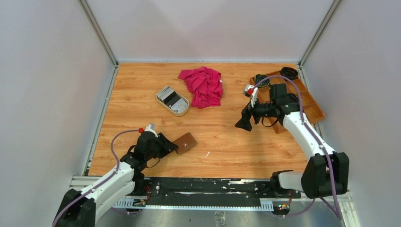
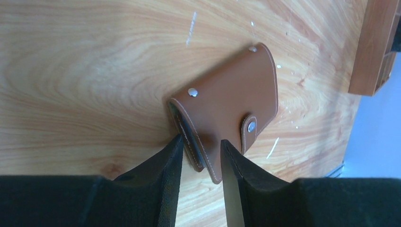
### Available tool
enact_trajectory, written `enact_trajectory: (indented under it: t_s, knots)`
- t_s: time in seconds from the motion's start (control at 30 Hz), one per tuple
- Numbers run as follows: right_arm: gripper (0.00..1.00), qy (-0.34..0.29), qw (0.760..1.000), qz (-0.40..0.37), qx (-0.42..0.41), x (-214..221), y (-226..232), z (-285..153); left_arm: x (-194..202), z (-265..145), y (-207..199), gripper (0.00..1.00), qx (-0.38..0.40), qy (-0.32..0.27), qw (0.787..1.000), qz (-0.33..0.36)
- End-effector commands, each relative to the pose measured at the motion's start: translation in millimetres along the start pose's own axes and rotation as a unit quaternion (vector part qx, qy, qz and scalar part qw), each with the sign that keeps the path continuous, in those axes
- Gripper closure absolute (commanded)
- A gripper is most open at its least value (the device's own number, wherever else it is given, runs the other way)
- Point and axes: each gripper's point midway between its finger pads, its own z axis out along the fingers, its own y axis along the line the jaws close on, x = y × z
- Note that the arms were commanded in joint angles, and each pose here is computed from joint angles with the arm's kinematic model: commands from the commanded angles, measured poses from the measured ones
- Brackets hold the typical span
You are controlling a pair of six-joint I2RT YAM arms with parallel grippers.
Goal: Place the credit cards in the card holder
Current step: Open the card holder at the center of the board.
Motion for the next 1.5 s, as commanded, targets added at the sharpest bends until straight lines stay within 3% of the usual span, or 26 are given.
enact_trajectory:
  t_s: [0.0,0.2,0.4,0.67,0.9,1.07,1.13,1.27,1.47]
  knots:
    - [0.00,0.022,0.997,0.020,-0.075,13.0,32.5,21.5,12.6,-2.1,-10.1,0.62,0.014,0.020,1.000,0.005]
    - [0.01,0.051,0.991,0.027,-0.121,21.7,52.2,40.4,22.8,-2.4,-31.9,0.57,0.044,0.038,0.998,0.038]
    - [0.01,0.061,0.991,0.019,-0.120,24.6,52.4,41.3,27.7,-8.4,-39.1,0.54,0.066,0.059,0.989,0.119]
    - [0.01,0.065,0.991,0.011,-0.120,27.0,51.7,40.5,3.9,-35.7,-37.7,0.34,0.015,0.050,0.969,0.242]
    - [0.01,0.066,0.990,0.005,-0.123,27.2,52.9,39.2,-7.6,-22.5,-54.8,0.21,0.035,0.034,0.959,0.279]
    - [0.01,0.067,0.990,0.000,-0.123,27.8,53.0,38.6,-37.7,-11.0,-40.7,0.00,-0.045,-0.001,0.943,0.330]
    - [0.01,0.066,0.990,-0.003,-0.122,27.0,52.8,38.1,-46.3,-10.4,-34.9,0.00,-0.068,-0.014,0.938,0.341]
    - [0.01,0.068,0.990,-0.003,-0.124,28.5,53.1,38.5,-36.0,0.7,-50.0,0.00,-0.005,-0.012,0.940,0.341]
    - [0.01,0.066,0.990,-0.004,-0.128,27.9,54.4,38.1,-14.1,15.6,-36.2,0.10,-0.011,0.057,0.932,0.357]
